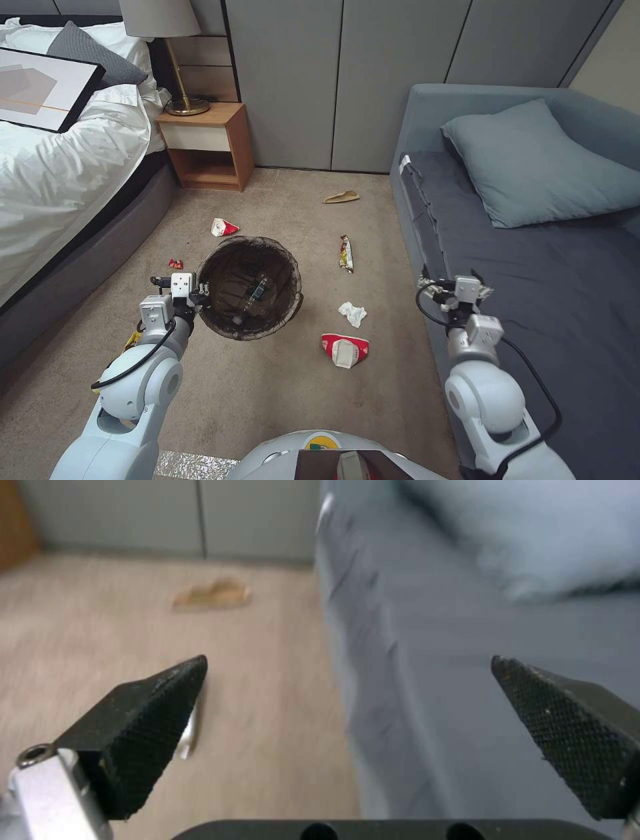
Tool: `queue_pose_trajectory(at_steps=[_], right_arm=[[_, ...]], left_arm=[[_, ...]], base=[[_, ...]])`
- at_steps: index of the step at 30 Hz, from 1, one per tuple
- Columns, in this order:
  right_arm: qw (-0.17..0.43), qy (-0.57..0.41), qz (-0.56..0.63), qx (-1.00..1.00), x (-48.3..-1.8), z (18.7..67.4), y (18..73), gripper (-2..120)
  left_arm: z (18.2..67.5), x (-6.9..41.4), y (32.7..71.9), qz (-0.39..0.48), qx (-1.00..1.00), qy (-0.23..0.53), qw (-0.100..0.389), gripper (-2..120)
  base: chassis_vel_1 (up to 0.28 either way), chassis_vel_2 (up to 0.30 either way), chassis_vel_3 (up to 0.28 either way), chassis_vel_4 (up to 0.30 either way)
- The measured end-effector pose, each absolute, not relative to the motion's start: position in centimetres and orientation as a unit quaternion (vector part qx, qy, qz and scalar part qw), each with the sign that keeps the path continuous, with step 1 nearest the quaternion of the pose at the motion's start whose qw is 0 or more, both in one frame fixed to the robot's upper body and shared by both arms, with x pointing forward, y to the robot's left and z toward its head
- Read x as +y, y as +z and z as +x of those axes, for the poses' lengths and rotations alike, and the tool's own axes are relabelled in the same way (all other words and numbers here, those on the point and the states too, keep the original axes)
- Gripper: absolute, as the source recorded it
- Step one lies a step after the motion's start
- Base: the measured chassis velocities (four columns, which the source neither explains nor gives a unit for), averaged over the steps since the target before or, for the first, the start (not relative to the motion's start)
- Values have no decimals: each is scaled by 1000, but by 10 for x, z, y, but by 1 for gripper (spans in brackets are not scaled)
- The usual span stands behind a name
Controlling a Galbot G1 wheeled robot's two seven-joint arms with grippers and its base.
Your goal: Pick up the trash bin, then pick up the garbage from the floor and place it into the trash bin.
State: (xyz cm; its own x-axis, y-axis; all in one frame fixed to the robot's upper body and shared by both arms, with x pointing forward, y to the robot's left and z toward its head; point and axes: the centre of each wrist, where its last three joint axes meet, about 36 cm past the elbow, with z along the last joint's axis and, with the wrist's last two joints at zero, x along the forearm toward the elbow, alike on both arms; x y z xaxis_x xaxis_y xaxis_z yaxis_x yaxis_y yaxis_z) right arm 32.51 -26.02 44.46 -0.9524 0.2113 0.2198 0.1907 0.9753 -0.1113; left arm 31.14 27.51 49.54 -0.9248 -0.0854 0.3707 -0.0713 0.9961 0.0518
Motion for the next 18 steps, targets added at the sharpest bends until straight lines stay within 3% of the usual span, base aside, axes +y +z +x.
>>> queue_pose_trajectory(at_steps=[9, 13, 18], right_arm=[[252, 54, -48, -965, -277, 364, 432, 100], [283, 58, -28, -957, -282, 367, 422, 100], [280, 65, -5, -958, -282, 369, 421, 100]], left_arm=[[310, 276, 494, 48, -980, -21, 192, 3], [312, 276, 489, 49, -979, -22, 197, 3], [314, 274, 485, 48, -978, -22, 201, 3]], base=[[0, 0, 0, 0], [0, 0, 0, 0], [0, 0, 0, 0]])
